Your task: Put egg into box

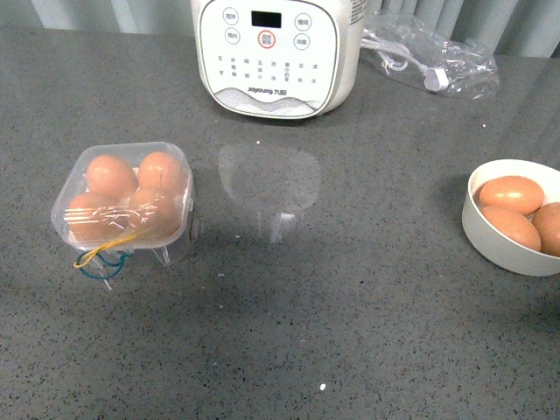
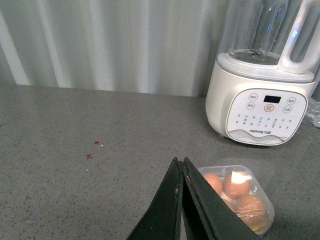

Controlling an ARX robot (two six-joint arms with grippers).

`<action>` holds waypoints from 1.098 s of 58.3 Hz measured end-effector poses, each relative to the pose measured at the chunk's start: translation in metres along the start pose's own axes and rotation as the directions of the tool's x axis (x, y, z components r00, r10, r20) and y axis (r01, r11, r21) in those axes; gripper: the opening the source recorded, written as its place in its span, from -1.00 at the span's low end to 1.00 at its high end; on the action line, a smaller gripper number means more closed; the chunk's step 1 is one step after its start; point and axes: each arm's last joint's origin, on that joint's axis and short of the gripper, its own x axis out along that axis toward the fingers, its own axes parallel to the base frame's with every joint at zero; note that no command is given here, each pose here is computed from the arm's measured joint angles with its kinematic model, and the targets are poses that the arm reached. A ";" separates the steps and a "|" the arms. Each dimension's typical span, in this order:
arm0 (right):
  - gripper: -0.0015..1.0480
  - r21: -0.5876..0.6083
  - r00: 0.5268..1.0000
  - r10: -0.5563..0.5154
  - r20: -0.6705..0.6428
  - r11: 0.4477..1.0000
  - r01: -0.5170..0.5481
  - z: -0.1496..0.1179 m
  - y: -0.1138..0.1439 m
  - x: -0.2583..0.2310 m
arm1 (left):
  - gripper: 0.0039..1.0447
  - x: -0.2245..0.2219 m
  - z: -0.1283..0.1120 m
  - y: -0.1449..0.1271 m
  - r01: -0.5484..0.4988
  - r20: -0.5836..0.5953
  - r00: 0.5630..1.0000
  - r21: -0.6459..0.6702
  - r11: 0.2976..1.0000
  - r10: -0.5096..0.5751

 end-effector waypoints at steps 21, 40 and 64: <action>0.86 0.000 1.000 0.000 0.000 1.000 0.000 0.000 0.000 0.000 | -0.94 -0.009 -0.002 0.000 0.002 0.002 1.000 0.000 1.000 -0.002; 0.86 0.000 1.000 0.000 0.000 1.000 0.000 0.000 0.000 0.000 | -0.35 -0.009 -0.002 0.000 0.002 0.002 1.000 0.000 1.000 -0.002; 0.86 0.000 1.000 0.000 0.000 1.000 0.000 0.000 0.000 0.000 | 0.87 -0.009 -0.002 0.000 0.002 0.002 1.000 0.000 1.000 -0.002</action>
